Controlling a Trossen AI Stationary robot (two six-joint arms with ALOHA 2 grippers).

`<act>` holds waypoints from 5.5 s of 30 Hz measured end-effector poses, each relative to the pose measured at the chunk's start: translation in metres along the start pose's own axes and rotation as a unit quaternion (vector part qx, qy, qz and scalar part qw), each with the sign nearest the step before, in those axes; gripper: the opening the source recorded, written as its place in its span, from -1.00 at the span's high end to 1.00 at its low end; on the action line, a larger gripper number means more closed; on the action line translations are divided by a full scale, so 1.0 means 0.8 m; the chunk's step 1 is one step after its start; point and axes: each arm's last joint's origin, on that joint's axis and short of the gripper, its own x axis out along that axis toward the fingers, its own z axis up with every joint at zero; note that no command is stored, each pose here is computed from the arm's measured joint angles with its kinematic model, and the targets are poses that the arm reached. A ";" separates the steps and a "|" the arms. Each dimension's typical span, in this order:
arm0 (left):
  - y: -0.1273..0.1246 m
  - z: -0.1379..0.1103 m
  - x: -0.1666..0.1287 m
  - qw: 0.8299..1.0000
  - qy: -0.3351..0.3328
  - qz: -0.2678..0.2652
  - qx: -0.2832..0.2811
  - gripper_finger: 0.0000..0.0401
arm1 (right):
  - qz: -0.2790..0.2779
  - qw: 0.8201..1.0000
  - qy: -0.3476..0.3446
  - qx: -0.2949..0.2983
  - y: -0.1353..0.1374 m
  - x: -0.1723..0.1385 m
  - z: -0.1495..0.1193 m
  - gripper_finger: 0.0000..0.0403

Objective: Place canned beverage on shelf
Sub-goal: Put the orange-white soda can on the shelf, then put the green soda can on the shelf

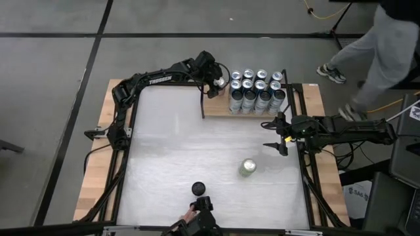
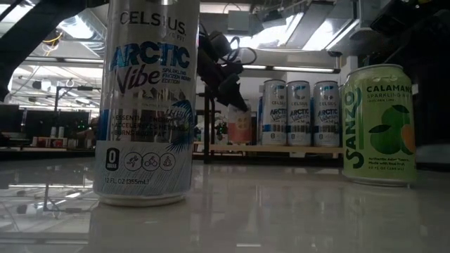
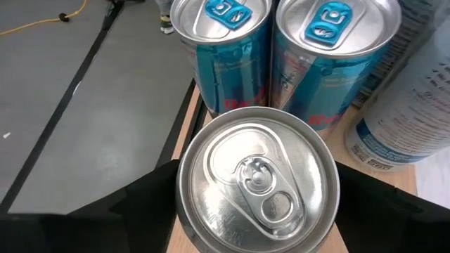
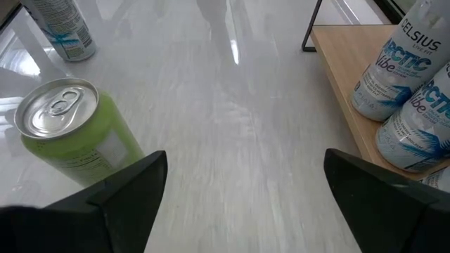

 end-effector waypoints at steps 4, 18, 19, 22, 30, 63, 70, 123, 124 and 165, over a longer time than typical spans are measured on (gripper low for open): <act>0.000 0.000 0.000 1.000 0.005 0.018 0.001 -0.58 | 0.000 1.000 0.000 0.000 0.000 0.000 0.000 -0.85; 0.001 0.001 0.000 1.000 0.003 0.021 0.001 -0.58 | 0.000 1.000 0.000 0.000 0.000 0.000 0.000 -0.85; 0.001 0.001 0.000 1.000 0.003 0.021 0.001 -0.58 | 0.000 1.000 0.000 0.000 0.000 0.000 0.000 -0.85; 0.001 0.001 0.000 1.000 0.003 0.021 0.001 -0.58 | 0.000 1.000 0.000 0.000 0.000 0.000 0.000 -0.85; 0.001 0.001 0.000 1.000 0.003 0.021 0.002 -0.58 | 0.000 1.000 0.000 0.000 0.000 0.000 0.000 -0.85; -0.003 -0.009 0.010 0.998 -0.007 0.063 0.005 -0.93 | 0.000 1.000 0.000 0.000 0.000 0.000 0.000 -0.85; -0.001 -0.006 0.007 0.996 -0.003 0.091 0.006 -0.93 | 0.000 1.000 0.000 0.000 0.000 0.000 0.000 -0.85; -0.290 -0.076 -0.258 0.993 -0.041 0.081 -0.076 -0.93 | 0.201 0.944 -0.163 0.205 0.012 -0.019 0.122 -0.85; -0.294 -0.083 -0.260 0.992 -0.049 0.078 -0.082 -0.93 | 0.206 0.944 -0.158 0.203 0.014 -0.017 0.128 -0.85; -0.328 -0.124 -0.257 0.992 -0.085 0.068 -0.065 -0.93 | -0.107 0.860 0.357 0.347 0.160 0.100 0.167 -0.85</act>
